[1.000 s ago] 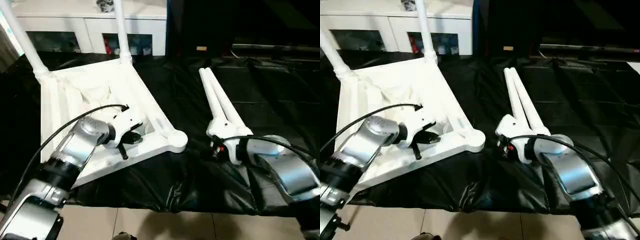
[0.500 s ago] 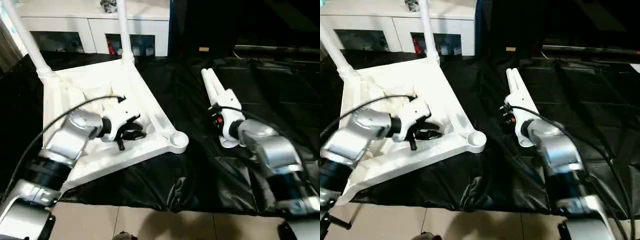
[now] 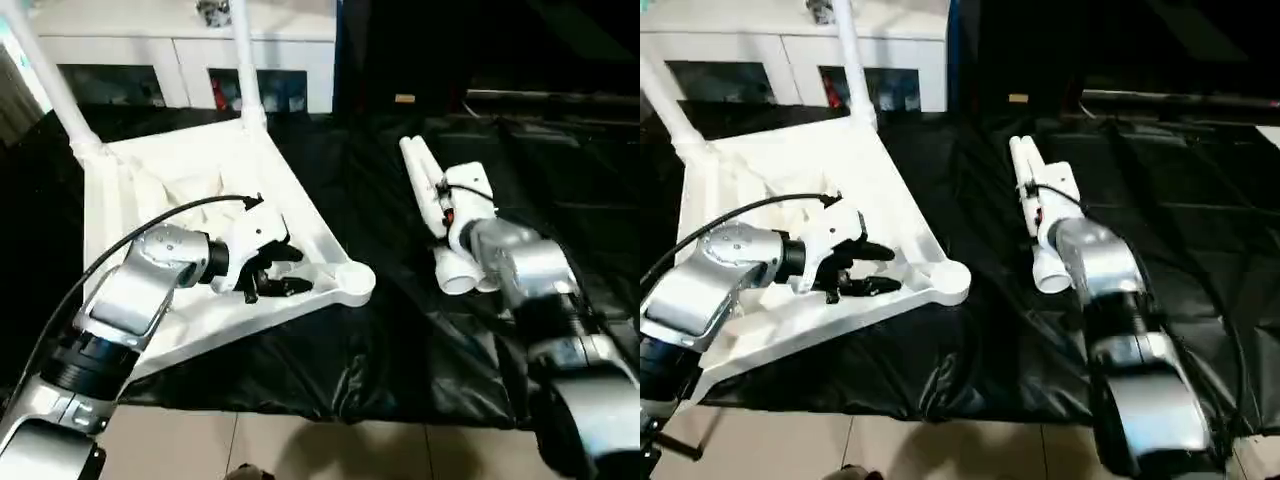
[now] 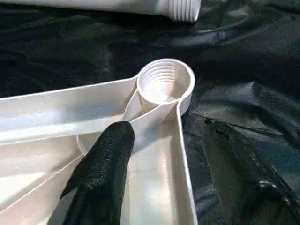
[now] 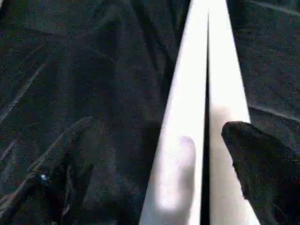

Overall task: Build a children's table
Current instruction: Pick table leg

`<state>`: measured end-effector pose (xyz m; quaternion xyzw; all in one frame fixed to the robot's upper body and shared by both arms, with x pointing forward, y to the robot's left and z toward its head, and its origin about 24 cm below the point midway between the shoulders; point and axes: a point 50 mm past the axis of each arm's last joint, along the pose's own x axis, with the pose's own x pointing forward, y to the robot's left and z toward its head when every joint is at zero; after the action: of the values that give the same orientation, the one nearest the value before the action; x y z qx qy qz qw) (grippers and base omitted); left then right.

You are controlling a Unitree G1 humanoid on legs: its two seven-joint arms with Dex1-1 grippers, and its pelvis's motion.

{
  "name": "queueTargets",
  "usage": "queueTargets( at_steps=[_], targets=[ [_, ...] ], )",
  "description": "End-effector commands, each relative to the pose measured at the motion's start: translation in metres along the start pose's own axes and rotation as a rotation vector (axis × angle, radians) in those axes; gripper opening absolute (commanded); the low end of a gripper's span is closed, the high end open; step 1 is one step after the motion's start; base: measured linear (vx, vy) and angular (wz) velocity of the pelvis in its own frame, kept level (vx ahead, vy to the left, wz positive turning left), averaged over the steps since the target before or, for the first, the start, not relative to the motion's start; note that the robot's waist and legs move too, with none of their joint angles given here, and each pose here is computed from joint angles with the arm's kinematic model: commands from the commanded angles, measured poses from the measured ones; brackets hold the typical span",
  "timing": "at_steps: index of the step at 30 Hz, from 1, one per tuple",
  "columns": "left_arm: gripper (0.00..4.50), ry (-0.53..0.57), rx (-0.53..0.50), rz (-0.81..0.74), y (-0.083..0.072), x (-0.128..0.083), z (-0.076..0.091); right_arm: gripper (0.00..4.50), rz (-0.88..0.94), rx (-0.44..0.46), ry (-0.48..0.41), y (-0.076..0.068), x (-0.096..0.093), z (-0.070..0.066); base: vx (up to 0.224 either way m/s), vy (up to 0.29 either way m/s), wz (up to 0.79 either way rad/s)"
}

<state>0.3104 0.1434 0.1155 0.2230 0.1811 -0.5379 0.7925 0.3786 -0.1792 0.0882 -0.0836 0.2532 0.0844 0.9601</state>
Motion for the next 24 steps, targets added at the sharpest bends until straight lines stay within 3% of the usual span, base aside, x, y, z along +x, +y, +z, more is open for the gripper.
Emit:
queueTargets(
  at_steps=[1, 18, 19, 23, 24],
  targets=[
    [2.69, 0.002, 0.023, 0.000, -0.001, -0.001, 0.004, 4.50, 0.009, 0.012, 0.015, 0.000, 0.003, 0.002, 0.000, 0.000, 0.00],
    [2.69, 0.009, 0.024, -0.011, -0.002, -0.005, 0.005, 4.50, -0.012, 0.075, 0.279, -0.002, 0.014, -0.024, 0.000, 0.000, 0.00],
    [2.77, 0.008, 0.024, -0.013, -0.002, -0.005, 0.005, 4.22, -0.008, 0.076, 0.284, -0.002, 0.014, -0.024, 0.000, 0.000, 0.00],
    [2.77, 0.007, 0.031, -0.015, -0.002, -0.006, 0.006, 4.02, -0.012, 0.089, 0.299, -0.002, 0.014, -0.025, 0.000, 0.000, 0.00],
    [2.77, 0.007, 0.031, -0.015, -0.002, -0.006, 0.006, 3.77, -0.011, 0.090, 0.300, -0.002, 0.014, -0.025, 0.000, 0.000, 0.00]
  ],
)
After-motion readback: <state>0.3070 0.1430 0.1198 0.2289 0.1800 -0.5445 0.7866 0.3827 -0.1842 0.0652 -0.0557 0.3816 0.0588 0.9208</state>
